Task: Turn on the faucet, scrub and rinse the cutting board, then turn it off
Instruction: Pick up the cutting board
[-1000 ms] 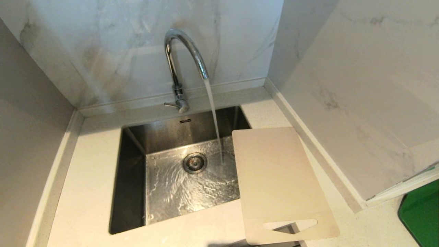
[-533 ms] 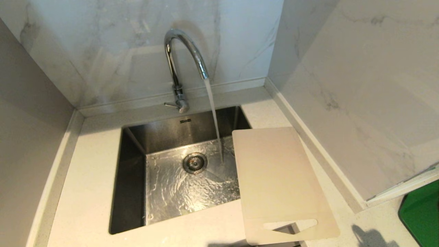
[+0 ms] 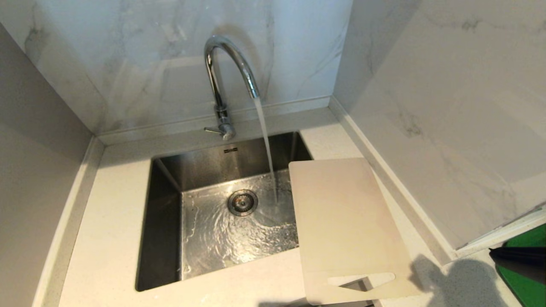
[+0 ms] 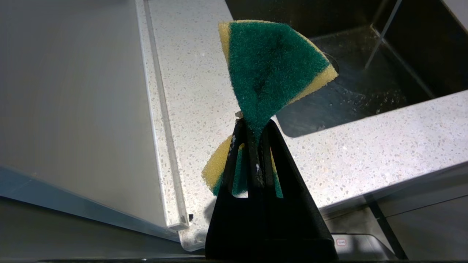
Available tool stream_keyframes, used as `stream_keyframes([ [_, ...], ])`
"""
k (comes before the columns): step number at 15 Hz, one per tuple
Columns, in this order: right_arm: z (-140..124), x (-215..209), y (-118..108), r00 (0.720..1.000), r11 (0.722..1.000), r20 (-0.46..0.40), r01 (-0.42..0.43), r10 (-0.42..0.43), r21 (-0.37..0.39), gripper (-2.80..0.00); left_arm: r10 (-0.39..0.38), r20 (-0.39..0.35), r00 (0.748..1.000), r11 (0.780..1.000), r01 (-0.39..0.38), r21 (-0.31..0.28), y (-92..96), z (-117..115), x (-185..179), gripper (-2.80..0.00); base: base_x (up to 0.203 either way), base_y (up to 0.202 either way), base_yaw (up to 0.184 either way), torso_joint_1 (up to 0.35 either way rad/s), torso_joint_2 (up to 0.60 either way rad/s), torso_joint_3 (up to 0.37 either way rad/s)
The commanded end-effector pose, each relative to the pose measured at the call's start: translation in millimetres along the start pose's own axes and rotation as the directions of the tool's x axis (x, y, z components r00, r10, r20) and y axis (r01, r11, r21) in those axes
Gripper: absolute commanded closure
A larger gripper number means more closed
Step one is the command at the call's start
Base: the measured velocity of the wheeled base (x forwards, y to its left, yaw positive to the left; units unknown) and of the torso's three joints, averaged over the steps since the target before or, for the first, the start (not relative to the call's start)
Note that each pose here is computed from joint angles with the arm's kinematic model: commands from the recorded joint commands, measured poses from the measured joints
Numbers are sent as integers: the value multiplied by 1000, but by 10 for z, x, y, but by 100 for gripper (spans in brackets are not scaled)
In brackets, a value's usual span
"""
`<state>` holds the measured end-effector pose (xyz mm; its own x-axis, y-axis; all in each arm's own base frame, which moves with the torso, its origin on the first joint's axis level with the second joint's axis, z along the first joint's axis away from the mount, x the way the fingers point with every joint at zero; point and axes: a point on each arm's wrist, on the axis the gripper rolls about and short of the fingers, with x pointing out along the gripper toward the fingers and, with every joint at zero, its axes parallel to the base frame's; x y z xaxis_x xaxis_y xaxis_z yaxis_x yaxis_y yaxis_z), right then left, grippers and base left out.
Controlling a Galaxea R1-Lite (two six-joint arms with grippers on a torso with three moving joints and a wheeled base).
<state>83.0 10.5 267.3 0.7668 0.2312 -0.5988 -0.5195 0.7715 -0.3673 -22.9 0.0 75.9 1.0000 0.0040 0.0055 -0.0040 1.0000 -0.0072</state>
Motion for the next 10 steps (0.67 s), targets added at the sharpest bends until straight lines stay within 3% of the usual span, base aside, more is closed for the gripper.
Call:
stream_keyframes([
  [1, 122, 227, -96, 994, 999, -108, -31, 27, -29, 0, 1, 1, 1000, 1000, -1, 0, 0, 0, 0, 0, 0, 0, 0, 0, 0, 0],
  [6, 97, 327, 15, 966, 988, -232, -135, 114, -75, 0, 2, 1, 1000, 1000, -2, 0, 0, 0, 0, 0, 0, 0, 0, 0, 0, 0],
  [10, 86, 629, 141, 914, 959, -374, -234, 159, -163, 0, 2, 1, 1000, 1000, -2, 0, 0, 0, 0, 0, 0, 0, 0, 0, 0, 0],
])
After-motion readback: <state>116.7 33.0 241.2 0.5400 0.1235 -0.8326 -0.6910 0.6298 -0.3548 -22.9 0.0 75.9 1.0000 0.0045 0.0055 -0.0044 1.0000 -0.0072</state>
